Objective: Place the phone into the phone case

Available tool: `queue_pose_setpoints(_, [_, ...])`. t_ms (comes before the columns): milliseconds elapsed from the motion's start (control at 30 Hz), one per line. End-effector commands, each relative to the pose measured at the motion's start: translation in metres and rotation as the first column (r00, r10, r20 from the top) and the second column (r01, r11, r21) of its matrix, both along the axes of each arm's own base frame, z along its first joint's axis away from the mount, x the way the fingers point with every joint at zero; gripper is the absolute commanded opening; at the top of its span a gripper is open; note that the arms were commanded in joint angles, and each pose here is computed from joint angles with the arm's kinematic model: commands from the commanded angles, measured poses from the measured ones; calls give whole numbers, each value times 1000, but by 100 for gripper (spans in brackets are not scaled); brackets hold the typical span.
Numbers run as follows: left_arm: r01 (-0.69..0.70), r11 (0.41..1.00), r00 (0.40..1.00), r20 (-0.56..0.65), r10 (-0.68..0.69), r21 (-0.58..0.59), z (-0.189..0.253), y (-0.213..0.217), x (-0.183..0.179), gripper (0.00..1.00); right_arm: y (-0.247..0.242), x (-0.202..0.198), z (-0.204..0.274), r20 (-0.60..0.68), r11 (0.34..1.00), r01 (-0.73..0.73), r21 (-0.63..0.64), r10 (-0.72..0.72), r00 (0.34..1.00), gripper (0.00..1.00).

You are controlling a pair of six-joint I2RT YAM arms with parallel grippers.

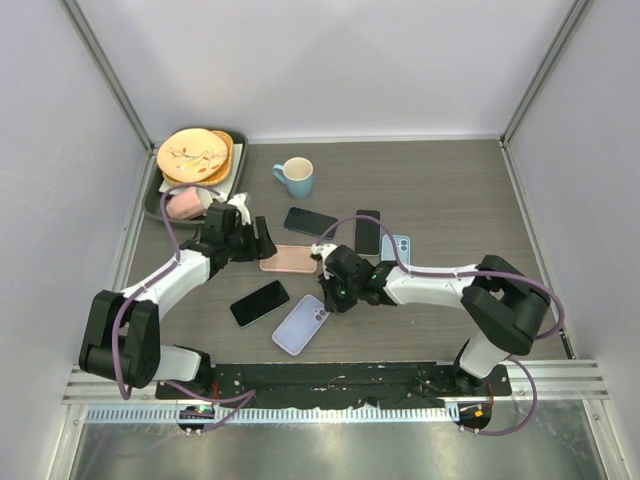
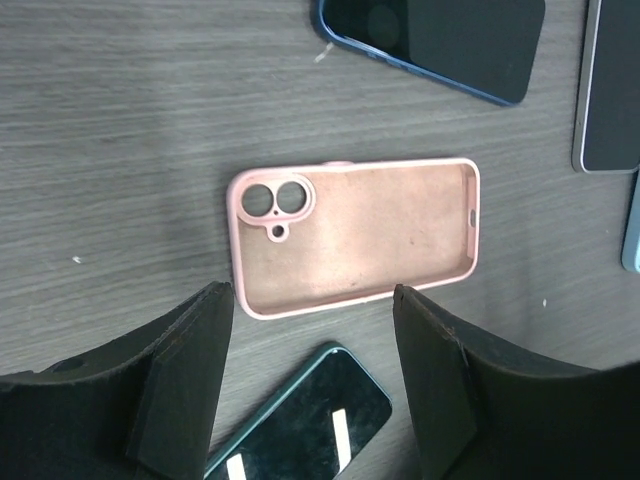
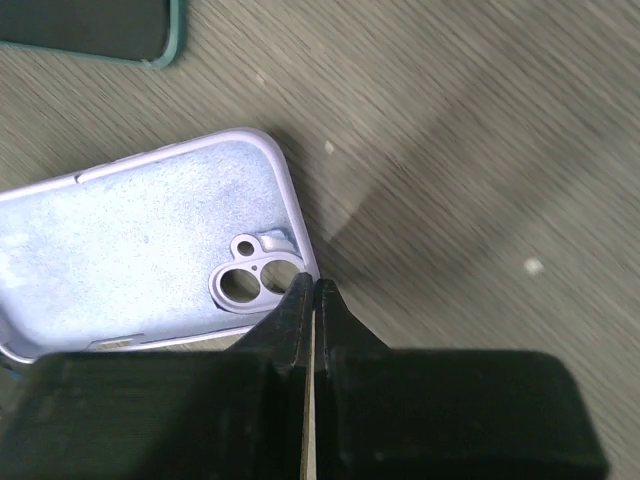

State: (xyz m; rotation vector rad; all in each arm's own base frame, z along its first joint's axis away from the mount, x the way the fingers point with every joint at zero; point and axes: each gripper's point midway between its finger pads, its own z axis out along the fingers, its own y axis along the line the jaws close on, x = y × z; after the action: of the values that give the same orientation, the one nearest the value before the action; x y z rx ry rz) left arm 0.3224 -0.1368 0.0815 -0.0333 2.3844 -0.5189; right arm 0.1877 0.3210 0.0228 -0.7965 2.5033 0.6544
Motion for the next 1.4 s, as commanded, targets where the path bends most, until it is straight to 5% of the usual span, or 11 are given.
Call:
queue_pose_setpoints(0, [64,993,998,14,-63,-95,10,-19,-7,68,-27,4,25,101,999,23,-32,-20,995,1])
queue_pose_setpoints(133, [95,989,996,12,-94,-111,10,-26,-10,66,-62,9,41,198,991,78,-108,-56,979,1])
queue_pose_setpoints(233, [138,983,990,13,-137,-122,9,-38,-13,65,-63,8,63,237,996,80,-44,-68,969,2])
queue_pose_setpoints(367, [201,973,980,35,-198,-116,15,-55,-17,64,-68,14,67,272,993,96,-72,-73,960,30])
queue_pose_setpoints(633, [385,919,921,98,-377,-84,33,-88,-32,64,-68,24,73,301,989,122,-87,-91,949,50])
queue_pose_setpoints(900, [626,778,773,168,-611,-53,46,-136,-51,64,-111,46,117,432,923,379,70,-371,822,72])
queue_pose_setpoints(1200, [803,593,594,-8,-804,55,3,-196,-80,61,-177,60,143,328,779,548,304,-626,708,83])
queue_pose_setpoints(1367, [834,543,549,-59,-834,93,-19,-211,-93,60,-182,61,137,276,776,548,313,-626,729,83])
